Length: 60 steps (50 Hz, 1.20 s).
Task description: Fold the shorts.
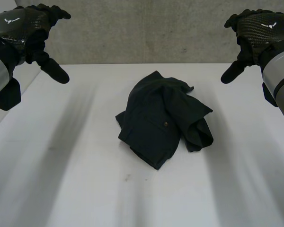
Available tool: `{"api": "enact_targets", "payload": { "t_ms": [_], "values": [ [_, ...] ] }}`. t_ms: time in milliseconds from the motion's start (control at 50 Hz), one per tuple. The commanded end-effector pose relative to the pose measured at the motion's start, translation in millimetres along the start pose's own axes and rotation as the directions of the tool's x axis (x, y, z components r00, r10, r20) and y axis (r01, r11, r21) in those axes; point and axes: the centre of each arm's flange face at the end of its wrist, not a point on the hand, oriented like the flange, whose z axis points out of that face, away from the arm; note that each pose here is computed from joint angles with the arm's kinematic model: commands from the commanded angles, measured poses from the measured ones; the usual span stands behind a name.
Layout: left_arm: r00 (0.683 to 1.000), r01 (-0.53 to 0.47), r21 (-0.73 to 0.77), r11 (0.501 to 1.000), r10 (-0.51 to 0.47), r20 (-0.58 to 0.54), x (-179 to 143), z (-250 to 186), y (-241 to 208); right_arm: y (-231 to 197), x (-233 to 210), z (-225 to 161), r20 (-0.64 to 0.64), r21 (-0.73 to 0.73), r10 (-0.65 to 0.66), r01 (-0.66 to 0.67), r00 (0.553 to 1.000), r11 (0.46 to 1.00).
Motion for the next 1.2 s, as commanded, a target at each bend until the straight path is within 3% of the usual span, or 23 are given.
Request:
{"api": "enact_targets", "payload": {
  "t_ms": [20, 100, 140, 220, 340, 460, 760, 900, 960, 1080, 1200],
  "values": [
    [1.0, -0.002, -0.006, 1.0, 0.002, -0.019, 6, 0, 7, 4, 7, 5, -0.006, -0.005, -0.003, 0.003, 1.0, 1.0],
    [0.999, -0.006, 0.005, 1.0, 0.007, -0.049, 14, 4, 17, 8, -5, 4, 0.115, 0.009, -0.025, 0.024, 0.993, 1.0],
    [0.997, -0.016, 0.023, 1.0, 0.018, -0.069, 19, 8, 23, 21, -15, 1, 0.235, -0.002, -0.037, 0.038, 0.971, 0.999],
    [0.985, -0.102, 0.015, 0.995, 0.104, -0.137, 33, 24, 62, 57, -10, 1, 0.34, -0.055, -0.034, 0.056, 0.94, 0.997],
    [0.939, -0.238, -0.113, 0.965, 0.198, -0.283, 65, 28, 139, 100, 7, -1, 0.321, -0.132, 0.005, 0.039, 0.947, 0.99],
    [0.93, -0.258, -0.215, 0.942, 0.182, -0.319, 74, 47, 204, 141, 9, -12, 0.287, -0.153, 0.016, 0.029, 0.958, 0.988],
    [0.915, -0.247, -0.063, 0.967, 0.211, -0.344, 105, 77, 236, 160, 2, -24, 0.289, -0.112, -0.016, 0.05, 0.957, 0.992],
    [0.936, -0.226, 0.041, 0.973, 0.229, -0.266, 100, 92, 224, 162, 2, -24, 0.291, -0.118, -0.023, 0.06, 0.957, 0.991],
    [0.952, -0.234, 0.084, 0.969, 0.245, -0.183, 88, 97, 201, 162, 2, -23, 0.289, -0.115, -0.024, 0.06, 0.957, 0.992],
    [0.967, -0.251, 0.201, 0.947, 0.239, 0.084, 15, 116, 127, 163, 1, -24, 0.293, -0.117, -0.023, 0.06, 0.956, 0.991],
    [0.957, -0.273, 0.322, 0.906, 0.222, 0.186, -16, 115, 68, 166, 1, -22, 0.297, -0.126, -0.019, 0.059, 0.955, 0.99]
  ]
}}
